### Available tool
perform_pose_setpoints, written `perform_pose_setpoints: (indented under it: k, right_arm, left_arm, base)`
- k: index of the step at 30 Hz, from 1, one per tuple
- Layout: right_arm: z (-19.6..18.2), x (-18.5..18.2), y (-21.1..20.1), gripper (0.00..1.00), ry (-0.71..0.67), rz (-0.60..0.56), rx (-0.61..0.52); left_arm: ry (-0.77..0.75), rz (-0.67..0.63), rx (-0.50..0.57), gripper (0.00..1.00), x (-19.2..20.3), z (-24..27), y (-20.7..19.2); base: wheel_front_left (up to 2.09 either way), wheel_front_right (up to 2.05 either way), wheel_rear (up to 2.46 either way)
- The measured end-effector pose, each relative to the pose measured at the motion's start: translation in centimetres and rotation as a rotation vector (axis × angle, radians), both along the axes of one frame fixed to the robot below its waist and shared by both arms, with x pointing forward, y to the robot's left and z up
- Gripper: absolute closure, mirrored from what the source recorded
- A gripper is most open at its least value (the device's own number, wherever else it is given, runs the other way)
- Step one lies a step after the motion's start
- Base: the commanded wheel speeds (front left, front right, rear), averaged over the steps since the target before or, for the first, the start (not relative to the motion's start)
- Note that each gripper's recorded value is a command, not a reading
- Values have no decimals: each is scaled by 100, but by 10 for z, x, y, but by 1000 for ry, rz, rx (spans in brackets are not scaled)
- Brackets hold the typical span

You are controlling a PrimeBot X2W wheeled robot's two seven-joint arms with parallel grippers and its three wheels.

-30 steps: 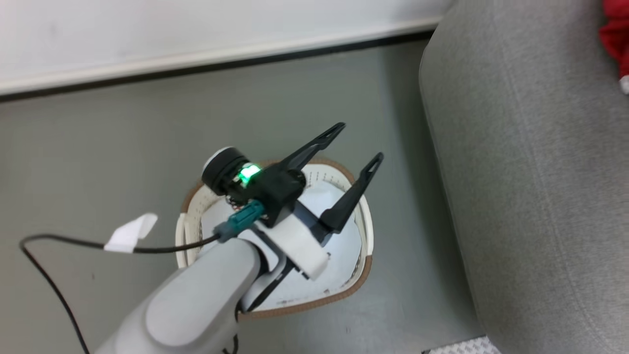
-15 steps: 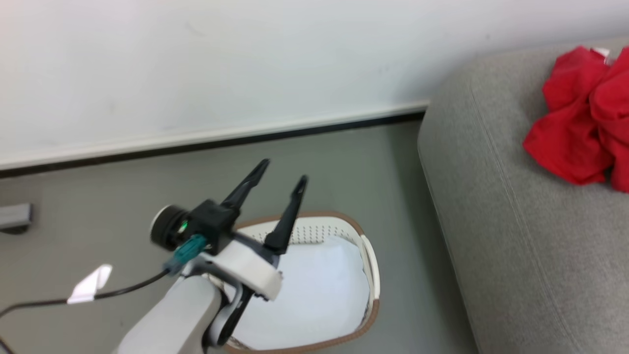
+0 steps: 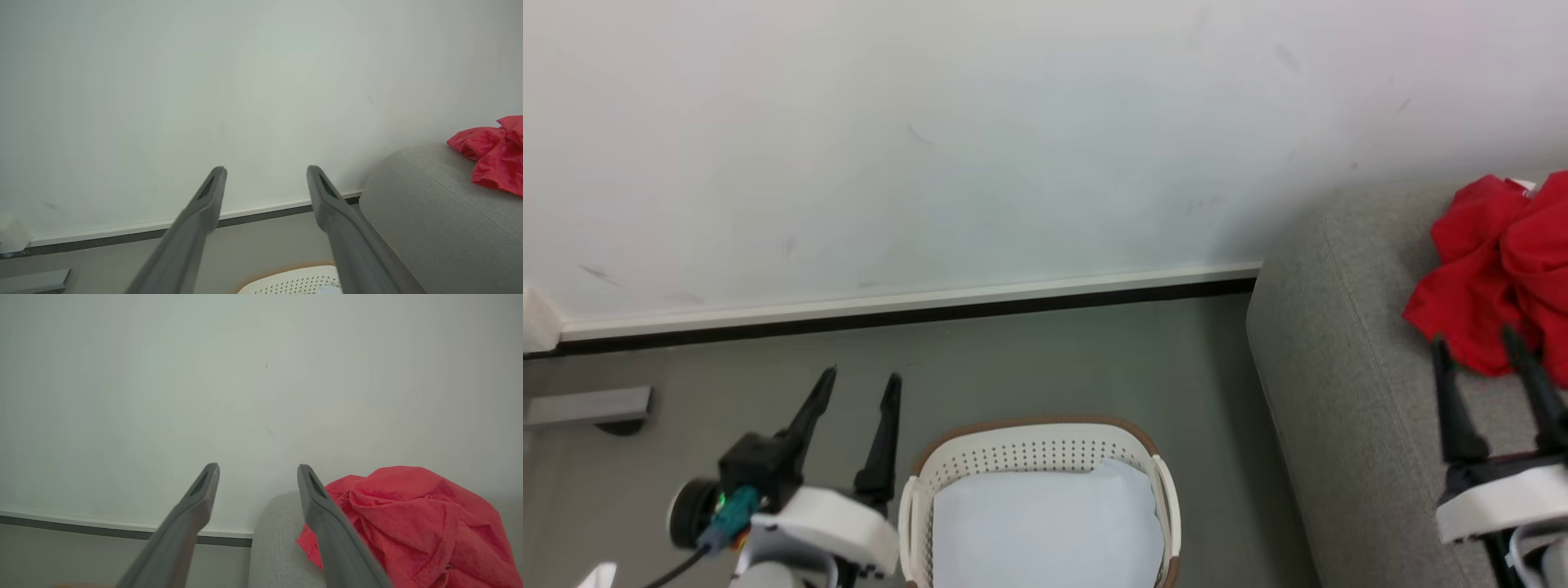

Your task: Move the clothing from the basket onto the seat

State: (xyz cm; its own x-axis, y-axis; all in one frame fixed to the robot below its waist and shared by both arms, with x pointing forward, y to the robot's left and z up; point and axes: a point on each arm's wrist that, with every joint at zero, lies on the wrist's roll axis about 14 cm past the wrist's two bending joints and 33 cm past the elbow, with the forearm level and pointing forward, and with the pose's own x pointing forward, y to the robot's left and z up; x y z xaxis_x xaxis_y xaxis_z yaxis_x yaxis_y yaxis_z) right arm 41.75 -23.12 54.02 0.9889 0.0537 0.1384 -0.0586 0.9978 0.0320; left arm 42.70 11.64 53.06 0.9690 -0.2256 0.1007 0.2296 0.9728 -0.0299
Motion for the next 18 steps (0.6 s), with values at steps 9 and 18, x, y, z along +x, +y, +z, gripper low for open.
perform_pose_setpoints:
  k: [9, 18]
  right_arm:
    - [-16, -20, 38, 0, 31, 52, 50]
    - [-25, -26, 56, 0, 52, 73, 59]
  left_arm:
    - [82, 153, -41, 0, -31, -26, 49]
    - [92, 193, -26, 0, -45, -35, 60]
  base:
    - [0, 0, 0]
    - [0, 0, 0]
